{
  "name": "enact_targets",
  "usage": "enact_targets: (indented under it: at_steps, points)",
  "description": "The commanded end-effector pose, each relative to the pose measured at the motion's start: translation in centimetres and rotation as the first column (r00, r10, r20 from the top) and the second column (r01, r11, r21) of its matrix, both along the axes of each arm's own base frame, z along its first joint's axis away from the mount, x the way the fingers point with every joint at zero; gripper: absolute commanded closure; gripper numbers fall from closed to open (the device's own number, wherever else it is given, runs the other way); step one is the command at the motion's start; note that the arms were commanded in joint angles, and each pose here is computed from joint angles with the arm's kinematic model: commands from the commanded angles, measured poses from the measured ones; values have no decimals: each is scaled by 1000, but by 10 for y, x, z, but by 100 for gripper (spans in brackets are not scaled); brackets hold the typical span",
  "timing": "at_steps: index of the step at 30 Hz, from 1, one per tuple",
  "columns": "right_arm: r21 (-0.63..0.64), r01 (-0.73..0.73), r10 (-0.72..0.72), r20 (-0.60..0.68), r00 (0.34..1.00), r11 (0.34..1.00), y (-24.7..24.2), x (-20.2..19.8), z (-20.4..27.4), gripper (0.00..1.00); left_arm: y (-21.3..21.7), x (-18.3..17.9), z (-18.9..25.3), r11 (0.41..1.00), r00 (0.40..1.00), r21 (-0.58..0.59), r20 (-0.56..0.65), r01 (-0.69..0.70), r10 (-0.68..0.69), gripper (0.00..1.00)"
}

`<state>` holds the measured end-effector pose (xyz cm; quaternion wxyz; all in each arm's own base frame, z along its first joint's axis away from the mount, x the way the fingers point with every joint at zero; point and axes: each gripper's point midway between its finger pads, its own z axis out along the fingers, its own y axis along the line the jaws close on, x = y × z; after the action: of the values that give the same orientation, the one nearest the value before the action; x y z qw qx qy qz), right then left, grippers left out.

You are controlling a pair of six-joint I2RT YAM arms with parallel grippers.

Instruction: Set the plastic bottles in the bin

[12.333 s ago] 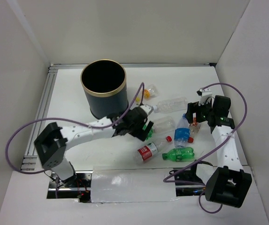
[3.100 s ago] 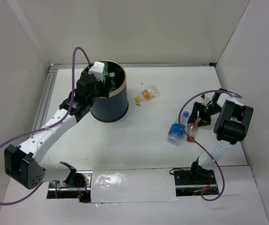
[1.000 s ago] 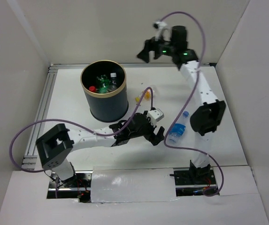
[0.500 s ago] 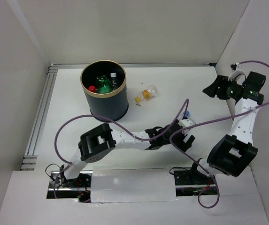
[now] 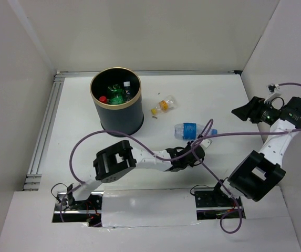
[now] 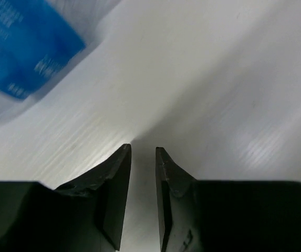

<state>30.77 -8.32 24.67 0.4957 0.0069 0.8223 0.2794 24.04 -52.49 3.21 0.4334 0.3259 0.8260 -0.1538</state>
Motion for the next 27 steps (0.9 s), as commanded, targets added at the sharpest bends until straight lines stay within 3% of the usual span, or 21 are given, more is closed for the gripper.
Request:
enact_targets:
  at_steps: [1, 2, 3, 4, 5, 6, 8, 9, 10, 12, 15, 16, 17, 18, 19, 20, 27]
  points:
    - [19, -99, 98, 50, 994, 995, 15, -7, 0, 23, 13, -9, 48, 997, 999, -68, 22, 47, -46, 62]
    - [33, -124, 123, 32, 992, 992, 20, -13, -4, 19, 16, -16, 81, 989, 997, -127, 26, 75, -72, 60]
    - [-107, -203, 214, 104, 971, 973, 19, -14, -10, 12, 23, -20, 90, 986, 997, -144, 20, 78, -76, 56]
    - [-193, -264, 292, 131, 947, 945, 22, -16, -10, 4, 33, -25, 97, 986, 998, -153, 2, 63, -64, 39]
    - [-158, -348, 364, 84, 928, 924, 37, -31, -25, 0, 51, -31, 90, 991, 998, -127, -29, 47, -51, 28]
    - [-336, -404, 469, 136, 873, 851, 34, -24, -33, 0, 66, -29, 116, 986, 999, -168, -33, 20, -25, 21]
    - [-426, -464, 554, 112, 825, 777, 37, -30, -61, 0, 100, -37, 108, 990, 994, -134, -104, -44, 30, 11]
    - [-545, -483, 641, 137, 755, 685, 39, -28, -69, 0, 114, -34, 113, 988, 993, -134, -102, -80, 66, 9]
    - [-565, -514, 678, 115, 726, 646, 45, -33, -84, 0, 126, -36, 133, 979, 991, -177, -100, -103, 86, 8]
    - [-656, -533, 763, 104, 638, 535, 63, -16, -88, 0, 153, -41, 127, 979, 984, -132, -112, -154, 140, 7]
    - [-707, -556, 829, 76, 554, 436, 101, 13, -89, 0, 182, -51, 133, 968, 971, -138, -145, -209, 189, 7]
    - [-689, -579, 820, 39, 572, 436, 110, 18, -93, 0, 188, -52, 134, 958, 962, -154, -163, -243, 218, 7]
    - [-697, -608, 858, 20, 514, 380, 137, 19, -98, 0, 194, -55, 134, 954, 958, -160, -175, -255, 227, 7]
    - [-750, -558, 860, 26, 510, 354, 145, 40, -97, 0, 204, -60, 136, 948, 954, -174, -187, -268, 236, 7]
    - [-730, -569, 836, 6, 549, 379, 155, 45, -101, 0, 213, -62, 134, 942, 947, -172, -194, -290, 256, 7]
    - [-765, -550, 818, -53, 573, 336, 155, 56, -108, 0, 216, -64, 136, 930, 939, -196, -215, -312, 270, 7]
    - [-655, -725, 837, -262, 481, 211, 173, 69, -166, 0, 266, -87, 139, 901, 919, -250, -270, -355, 287, 7]
